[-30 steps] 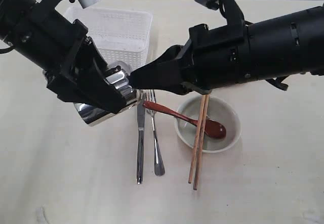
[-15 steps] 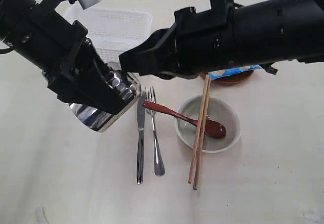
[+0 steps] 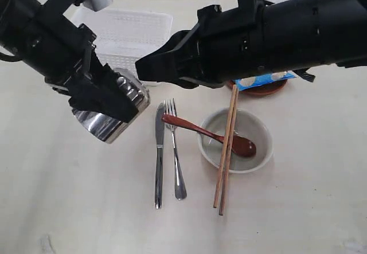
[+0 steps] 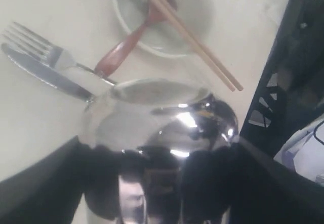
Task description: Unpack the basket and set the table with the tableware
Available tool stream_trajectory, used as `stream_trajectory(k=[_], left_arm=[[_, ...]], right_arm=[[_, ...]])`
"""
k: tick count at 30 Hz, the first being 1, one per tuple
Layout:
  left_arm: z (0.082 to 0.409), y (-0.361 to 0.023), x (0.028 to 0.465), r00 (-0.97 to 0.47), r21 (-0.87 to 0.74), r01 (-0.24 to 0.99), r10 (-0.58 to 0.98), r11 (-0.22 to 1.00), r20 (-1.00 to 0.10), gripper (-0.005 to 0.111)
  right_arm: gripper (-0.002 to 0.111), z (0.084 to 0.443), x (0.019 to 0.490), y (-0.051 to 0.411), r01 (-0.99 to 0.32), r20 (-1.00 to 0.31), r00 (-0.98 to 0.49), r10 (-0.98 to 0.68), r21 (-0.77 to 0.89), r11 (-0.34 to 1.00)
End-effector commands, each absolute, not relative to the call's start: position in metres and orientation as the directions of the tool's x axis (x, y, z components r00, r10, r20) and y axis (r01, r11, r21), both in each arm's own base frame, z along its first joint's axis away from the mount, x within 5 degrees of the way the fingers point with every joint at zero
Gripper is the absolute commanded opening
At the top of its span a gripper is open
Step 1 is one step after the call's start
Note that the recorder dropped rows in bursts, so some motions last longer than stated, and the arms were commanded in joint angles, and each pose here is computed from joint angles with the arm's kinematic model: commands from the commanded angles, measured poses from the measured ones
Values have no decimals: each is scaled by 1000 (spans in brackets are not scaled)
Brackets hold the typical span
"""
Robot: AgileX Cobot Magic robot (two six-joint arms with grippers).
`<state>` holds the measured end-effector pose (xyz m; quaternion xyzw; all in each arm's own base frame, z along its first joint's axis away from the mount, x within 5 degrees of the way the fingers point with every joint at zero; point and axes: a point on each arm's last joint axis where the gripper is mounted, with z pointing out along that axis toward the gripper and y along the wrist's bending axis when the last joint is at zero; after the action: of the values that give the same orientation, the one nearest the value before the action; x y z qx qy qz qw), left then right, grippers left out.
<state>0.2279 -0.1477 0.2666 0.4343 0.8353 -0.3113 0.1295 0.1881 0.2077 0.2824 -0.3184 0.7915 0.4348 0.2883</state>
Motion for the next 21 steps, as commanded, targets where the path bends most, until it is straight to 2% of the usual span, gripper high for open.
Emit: stream_trajectory(k=[1, 5, 7, 11, 14, 18, 21], left_arm=[[253, -139, 221, -667, -411, 742, 645, 529, -374, 0], [221, -128, 214, -739, -367, 672, 608, 643, -289, 0], [208, -119, 213, -811, -325, 585, 540, 743, -225, 0], [200, -99, 213, -878, -155, 479, 469, 864, -98, 0], [198, -91, 213, -894, -81, 449, 448, 890, -26, 0], [197, -92, 216, -885, -92, 449, 457, 889, 88, 0], [198, -93, 218, -861, -112, 445, 459, 888, 219, 0]], right_arm=[[0, 282, 186, 210, -762, -723, -633, -277, 516, 392], [0, 282, 185, 210, -764, -724, -630, -281, 513, 392], [0, 282, 185, 210, -764, -724, -630, -281, 513, 392], [0, 282, 185, 210, -761, -722, -634, -279, 516, 394], [0, 282, 185, 210, -756, -718, -640, -276, 522, 396], [0, 282, 185, 210, -752, -714, -644, -274, 526, 397], [0, 282, 183, 210, -755, -708, -645, -288, 533, 382]])
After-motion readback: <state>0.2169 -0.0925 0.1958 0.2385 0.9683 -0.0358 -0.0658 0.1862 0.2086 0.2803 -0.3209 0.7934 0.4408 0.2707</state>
